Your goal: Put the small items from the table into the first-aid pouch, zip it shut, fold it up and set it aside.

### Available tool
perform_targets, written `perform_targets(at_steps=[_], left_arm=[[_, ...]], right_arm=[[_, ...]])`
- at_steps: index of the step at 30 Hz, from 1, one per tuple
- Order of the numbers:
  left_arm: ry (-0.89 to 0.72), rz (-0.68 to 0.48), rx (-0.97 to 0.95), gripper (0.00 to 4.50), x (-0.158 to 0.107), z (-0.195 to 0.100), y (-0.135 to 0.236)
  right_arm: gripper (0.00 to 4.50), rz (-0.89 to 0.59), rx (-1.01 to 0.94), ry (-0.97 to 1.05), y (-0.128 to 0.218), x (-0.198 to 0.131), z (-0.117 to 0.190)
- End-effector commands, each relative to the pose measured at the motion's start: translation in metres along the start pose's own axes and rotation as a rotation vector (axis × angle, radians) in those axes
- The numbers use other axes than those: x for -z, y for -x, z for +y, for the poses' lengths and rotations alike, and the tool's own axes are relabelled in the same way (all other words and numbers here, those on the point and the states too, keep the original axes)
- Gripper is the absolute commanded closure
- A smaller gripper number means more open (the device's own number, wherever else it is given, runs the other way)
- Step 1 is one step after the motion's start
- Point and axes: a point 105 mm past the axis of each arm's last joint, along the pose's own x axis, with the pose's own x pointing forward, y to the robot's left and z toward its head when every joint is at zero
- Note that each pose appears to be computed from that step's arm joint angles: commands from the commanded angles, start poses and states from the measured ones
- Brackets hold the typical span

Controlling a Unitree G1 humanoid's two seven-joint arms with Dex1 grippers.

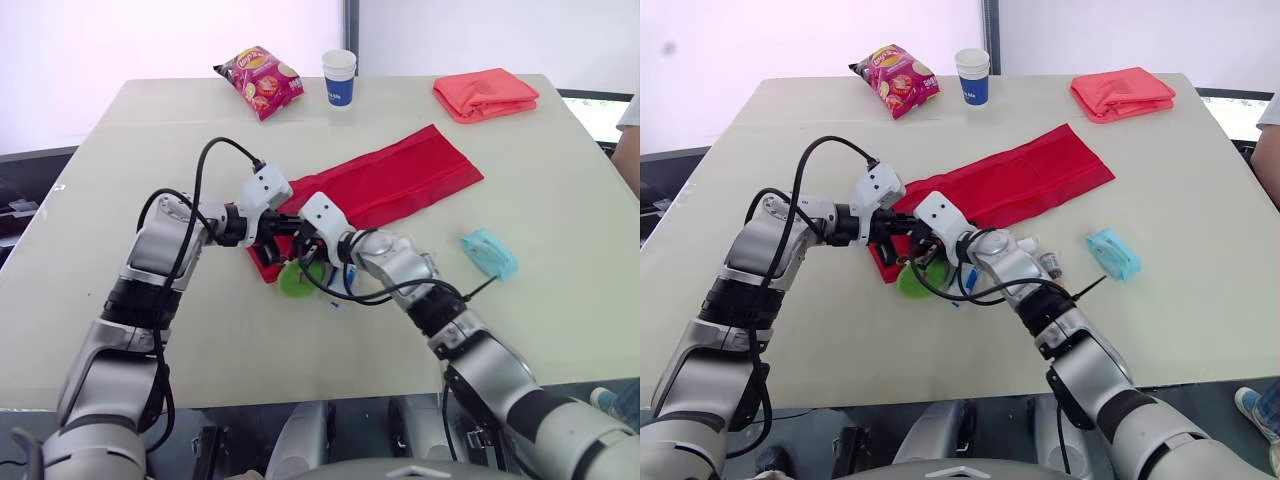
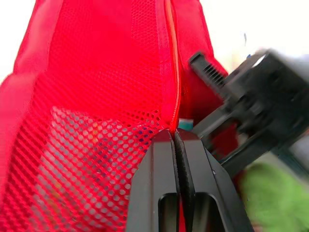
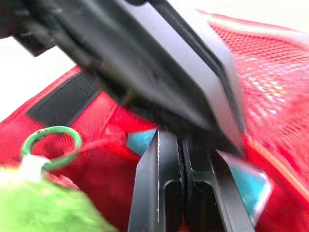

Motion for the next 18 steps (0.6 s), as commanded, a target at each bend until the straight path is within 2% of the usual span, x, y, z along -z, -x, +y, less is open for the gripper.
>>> perform_targets(at_steps=[1,6,10,13,18], left_arm=[[0.005,0.017,0.004,4.5,0.005,0.002,0.001],[0.004,0.009,0.01,4.5,0.004,0.001,-0.001],[0.005,0.005,0.015,4.5,0.002,0.0,-0.002],[0.001,0.005,0.023,4.5,0.002,-0.002,-0.004],[-0.004,0.005,0.027,4.5,0.002,-0.004,-0.006]], right_arm=[[4.48,-0.109,-0.009,0.086,0.016,-0.042,0.001],[4.48,-0.011,0.023,0.154,0.006,-0.021,0.003],[4.48,0.003,0.011,0.127,-0.009,-0.013,0.01],[4.48,-0.014,0.056,0.123,-0.023,-0.017,0.008],[4.48,-0.147,0.148,0.133,-0.028,-0.042,-0.006]])
